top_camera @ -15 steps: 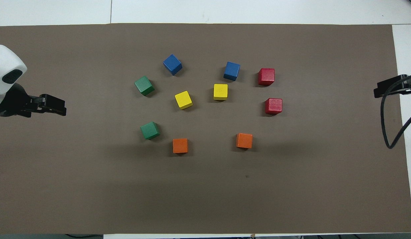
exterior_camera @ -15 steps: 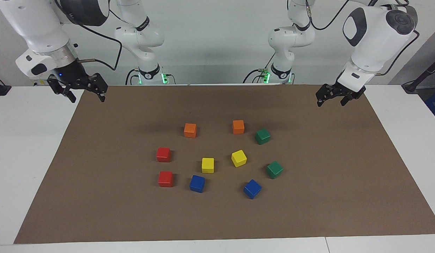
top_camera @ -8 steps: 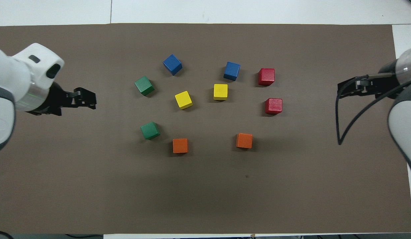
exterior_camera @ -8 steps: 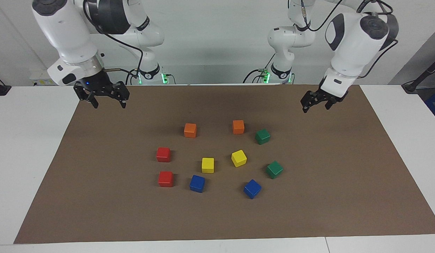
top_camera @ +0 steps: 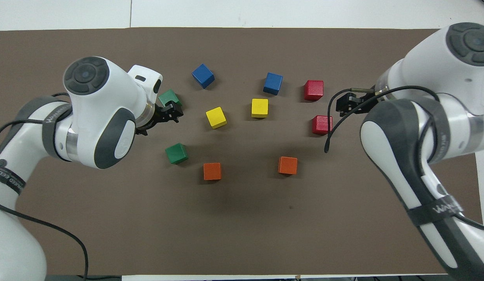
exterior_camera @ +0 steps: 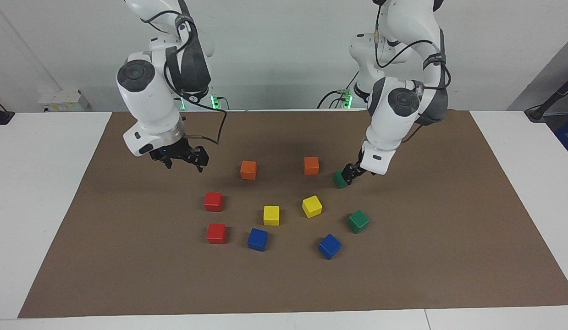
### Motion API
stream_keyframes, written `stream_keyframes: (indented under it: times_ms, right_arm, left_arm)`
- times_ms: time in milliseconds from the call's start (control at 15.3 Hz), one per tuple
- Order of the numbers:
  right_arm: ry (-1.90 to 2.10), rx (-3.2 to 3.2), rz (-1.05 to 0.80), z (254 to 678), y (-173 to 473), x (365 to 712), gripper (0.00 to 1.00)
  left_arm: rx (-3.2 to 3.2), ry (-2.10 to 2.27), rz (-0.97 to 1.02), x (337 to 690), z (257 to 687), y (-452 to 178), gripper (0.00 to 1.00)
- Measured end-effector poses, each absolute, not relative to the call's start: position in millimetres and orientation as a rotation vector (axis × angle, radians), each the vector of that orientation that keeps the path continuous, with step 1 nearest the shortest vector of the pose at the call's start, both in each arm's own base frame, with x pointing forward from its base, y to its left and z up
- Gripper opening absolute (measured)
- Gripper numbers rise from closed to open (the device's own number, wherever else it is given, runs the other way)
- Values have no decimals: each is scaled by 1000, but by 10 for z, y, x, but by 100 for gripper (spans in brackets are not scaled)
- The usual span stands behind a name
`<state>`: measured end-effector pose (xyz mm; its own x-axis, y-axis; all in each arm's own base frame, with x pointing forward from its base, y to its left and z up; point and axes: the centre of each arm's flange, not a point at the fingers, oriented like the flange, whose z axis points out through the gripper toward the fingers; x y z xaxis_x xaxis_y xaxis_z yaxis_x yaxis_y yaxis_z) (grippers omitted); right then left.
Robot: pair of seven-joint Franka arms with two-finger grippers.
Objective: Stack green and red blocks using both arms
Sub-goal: 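Reach the left gripper to a green cube while the right gripper reaches a red cube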
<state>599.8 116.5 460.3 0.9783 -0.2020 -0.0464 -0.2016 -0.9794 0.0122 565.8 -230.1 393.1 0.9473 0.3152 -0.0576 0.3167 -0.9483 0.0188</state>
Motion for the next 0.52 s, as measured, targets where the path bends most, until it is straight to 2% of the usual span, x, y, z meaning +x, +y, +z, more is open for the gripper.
stream_keyframes:
  times_ms: [196, 522]
  right_arm:
    - [-335, 3118, -48, 4200, 1341, 5991, 100]
    - [-346, 3118, -38, 3755, 1306, 5878, 100]
  left_arm:
    - [3083, 516, -116, 5508, 3630, -2332, 100]
    - [3079, 567, -117, 5370, 3420, -2336, 100]
